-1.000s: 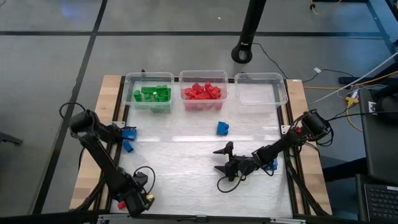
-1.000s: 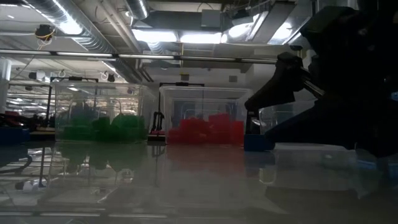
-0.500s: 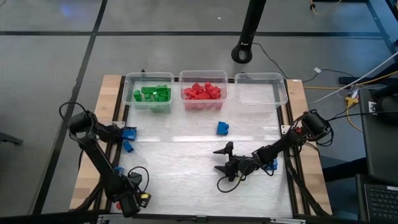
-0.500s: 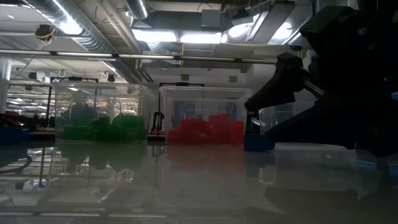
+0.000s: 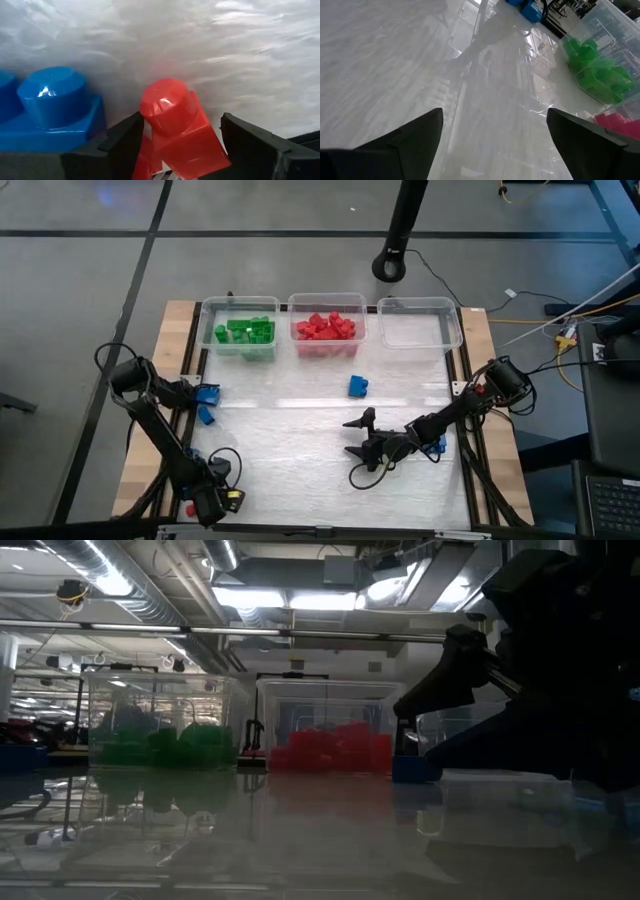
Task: Sort blocks
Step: Put the red game piece into the middle transparent bin
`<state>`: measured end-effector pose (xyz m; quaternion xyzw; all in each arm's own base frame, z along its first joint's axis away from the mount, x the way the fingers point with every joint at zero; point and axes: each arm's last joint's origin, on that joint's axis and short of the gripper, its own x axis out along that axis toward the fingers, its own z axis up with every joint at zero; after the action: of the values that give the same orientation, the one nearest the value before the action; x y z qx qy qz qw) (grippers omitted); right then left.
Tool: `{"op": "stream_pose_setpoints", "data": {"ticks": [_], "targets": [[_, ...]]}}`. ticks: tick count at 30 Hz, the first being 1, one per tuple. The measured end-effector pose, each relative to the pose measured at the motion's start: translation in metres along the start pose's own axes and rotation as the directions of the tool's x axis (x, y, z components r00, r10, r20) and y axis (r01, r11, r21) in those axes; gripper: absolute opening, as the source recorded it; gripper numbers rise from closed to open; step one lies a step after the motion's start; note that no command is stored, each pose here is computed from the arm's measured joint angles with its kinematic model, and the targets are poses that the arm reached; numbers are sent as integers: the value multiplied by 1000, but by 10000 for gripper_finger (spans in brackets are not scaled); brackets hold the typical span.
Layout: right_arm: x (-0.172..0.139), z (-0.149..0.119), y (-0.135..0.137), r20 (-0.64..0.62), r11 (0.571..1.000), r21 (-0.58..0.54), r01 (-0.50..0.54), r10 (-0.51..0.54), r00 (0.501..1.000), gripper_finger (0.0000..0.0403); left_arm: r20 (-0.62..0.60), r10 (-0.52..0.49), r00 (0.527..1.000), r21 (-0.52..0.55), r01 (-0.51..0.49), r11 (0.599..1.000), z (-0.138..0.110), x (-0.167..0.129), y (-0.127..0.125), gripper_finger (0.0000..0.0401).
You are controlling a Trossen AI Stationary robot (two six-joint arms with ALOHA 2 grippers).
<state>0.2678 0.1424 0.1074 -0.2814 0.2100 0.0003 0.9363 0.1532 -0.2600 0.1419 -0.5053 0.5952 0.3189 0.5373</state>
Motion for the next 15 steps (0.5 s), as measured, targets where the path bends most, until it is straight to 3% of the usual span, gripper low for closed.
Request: {"op": "stream_pose_setpoints", "data": {"ticks": [4,11,15], "targets": [[0,0,0,0,1000,13,0,0,1000,356,0,6,1000,17,-6,1000,1,0,0,224],[0,0,0,0,1000,14,1,-1,1000,356,10,25,1000,99,-26,995,4,0,0,130],[0,0,0,0,1000,14,1,-1,1000,356,18,26,1000,145,-28,989,8,-3,-1,120]]}}
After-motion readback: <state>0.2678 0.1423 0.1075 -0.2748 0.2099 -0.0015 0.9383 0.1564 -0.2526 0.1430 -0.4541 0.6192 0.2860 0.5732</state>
